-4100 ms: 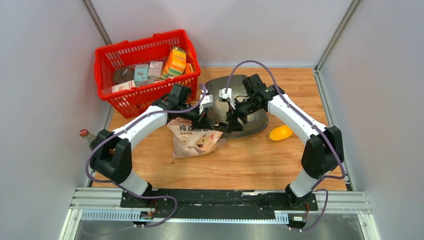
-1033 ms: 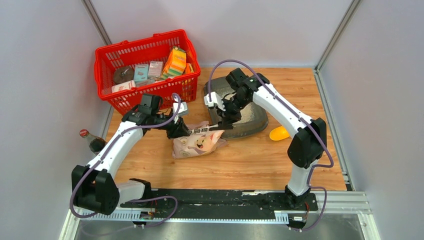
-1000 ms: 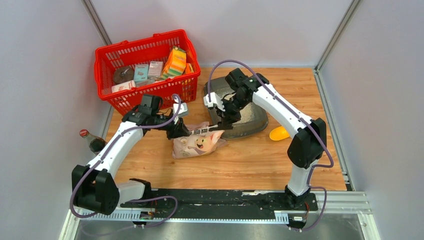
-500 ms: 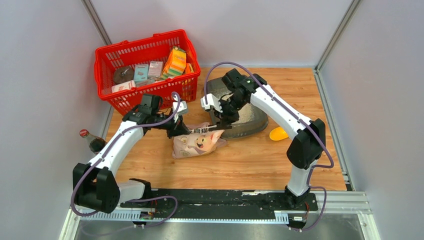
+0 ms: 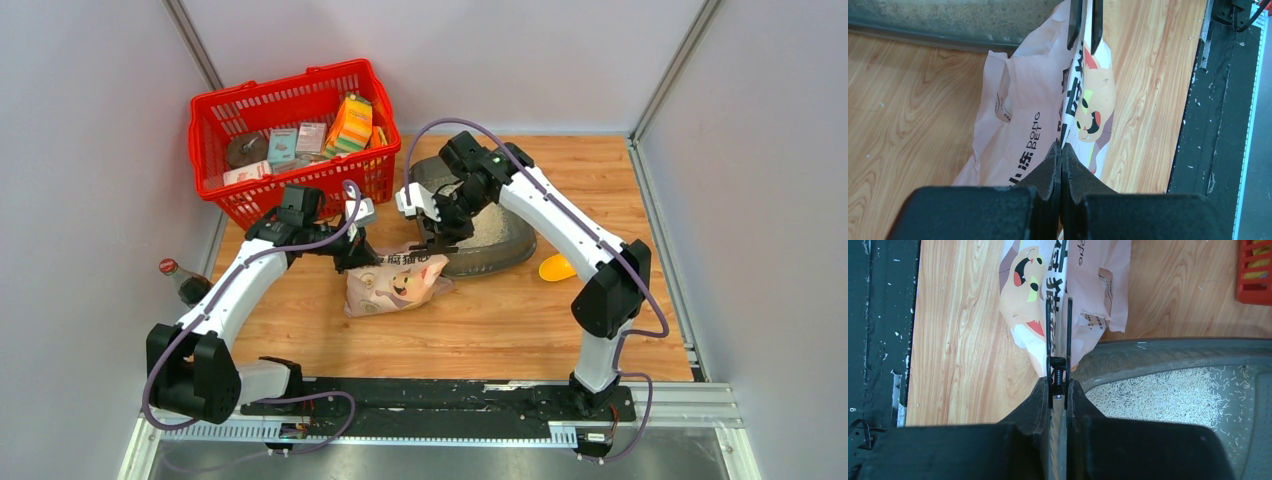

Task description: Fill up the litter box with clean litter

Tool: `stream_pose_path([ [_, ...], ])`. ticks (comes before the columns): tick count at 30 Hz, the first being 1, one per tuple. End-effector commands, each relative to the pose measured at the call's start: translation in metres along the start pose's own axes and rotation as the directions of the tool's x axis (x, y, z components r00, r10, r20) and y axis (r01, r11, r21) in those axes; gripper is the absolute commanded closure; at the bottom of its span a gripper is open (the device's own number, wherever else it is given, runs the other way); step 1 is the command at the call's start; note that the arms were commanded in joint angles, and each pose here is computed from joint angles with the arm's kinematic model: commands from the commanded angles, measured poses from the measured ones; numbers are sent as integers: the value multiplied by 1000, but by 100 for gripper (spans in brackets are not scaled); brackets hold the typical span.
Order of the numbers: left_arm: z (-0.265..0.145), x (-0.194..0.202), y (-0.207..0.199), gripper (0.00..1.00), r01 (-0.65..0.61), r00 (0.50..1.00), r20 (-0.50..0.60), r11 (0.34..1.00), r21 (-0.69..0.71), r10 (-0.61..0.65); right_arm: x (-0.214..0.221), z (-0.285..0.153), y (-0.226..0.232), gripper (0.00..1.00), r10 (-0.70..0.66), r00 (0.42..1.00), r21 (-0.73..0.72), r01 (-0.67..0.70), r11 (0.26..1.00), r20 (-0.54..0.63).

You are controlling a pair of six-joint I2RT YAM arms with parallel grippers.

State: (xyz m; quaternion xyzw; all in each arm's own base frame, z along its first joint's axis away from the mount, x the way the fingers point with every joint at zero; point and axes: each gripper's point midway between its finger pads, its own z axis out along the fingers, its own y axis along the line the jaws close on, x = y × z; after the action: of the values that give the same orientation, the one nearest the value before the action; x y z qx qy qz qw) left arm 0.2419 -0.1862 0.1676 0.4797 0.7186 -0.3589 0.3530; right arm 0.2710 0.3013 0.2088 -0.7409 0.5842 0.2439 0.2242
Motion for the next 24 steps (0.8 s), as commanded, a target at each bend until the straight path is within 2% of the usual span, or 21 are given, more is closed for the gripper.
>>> stream_pose_path([
  [1,0,-23,4,100,-54,997,64,999,4,53,-6,7,4,100,-47,999,-37,46,998,-9],
  [5,0,-26,6,100,-51,996,73,999,-9,52,-5,10,12,100,-29,999,-105,26,994,-28],
  [13,1,-32,9,100,-38,994,98,999,-20,40,-9,31,15,100,-45,998,-129,40,991,-35],
  [24,2,-28,9,100,-25,995,99,999,-28,28,-29,29,16,100,-39,999,-128,43,991,34],
])
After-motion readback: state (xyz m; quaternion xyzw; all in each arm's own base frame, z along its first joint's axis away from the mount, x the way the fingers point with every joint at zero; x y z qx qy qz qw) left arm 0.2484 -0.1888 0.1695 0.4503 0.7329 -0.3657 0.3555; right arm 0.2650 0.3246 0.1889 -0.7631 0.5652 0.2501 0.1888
